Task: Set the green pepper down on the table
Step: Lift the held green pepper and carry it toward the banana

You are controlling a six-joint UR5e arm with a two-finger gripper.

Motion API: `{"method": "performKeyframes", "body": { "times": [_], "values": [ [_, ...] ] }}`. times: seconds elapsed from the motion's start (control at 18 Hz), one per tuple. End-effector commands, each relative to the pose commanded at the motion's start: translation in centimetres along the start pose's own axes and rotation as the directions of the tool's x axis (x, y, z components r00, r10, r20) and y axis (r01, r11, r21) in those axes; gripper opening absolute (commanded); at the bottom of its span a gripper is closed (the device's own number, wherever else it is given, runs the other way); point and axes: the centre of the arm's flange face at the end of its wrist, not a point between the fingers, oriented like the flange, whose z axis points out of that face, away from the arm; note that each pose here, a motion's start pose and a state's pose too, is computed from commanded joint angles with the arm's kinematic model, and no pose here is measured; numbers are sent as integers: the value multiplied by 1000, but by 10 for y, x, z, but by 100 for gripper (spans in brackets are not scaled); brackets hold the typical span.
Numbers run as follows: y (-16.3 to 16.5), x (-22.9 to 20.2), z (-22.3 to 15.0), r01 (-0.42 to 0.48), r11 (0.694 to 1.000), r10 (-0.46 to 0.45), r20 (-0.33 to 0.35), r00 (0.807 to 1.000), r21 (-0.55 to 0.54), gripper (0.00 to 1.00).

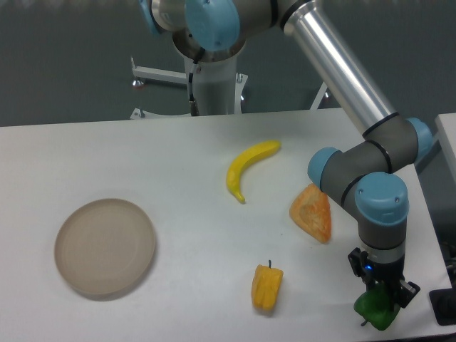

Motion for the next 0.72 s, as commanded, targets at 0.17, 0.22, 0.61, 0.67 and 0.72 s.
{"method": "performKeyframes", "body": {
  "times": [0.17, 0.22, 0.61, 0.67, 0.72],
  "values": [
    [-4, 4, -2, -5, 1000, 5, -9, 1000, 6, 29],
    [-5, 5, -6, -5, 1000, 5, -12, 1000, 6, 29],
    [-12, 50, -42, 3, 998, 3, -108, 994, 58, 29],
    [-12, 59, -49, 13, 997, -4, -126, 992, 77, 29],
    [-11, 69, -57, 22, 996, -11, -139, 990, 81, 29]
  ]
}}
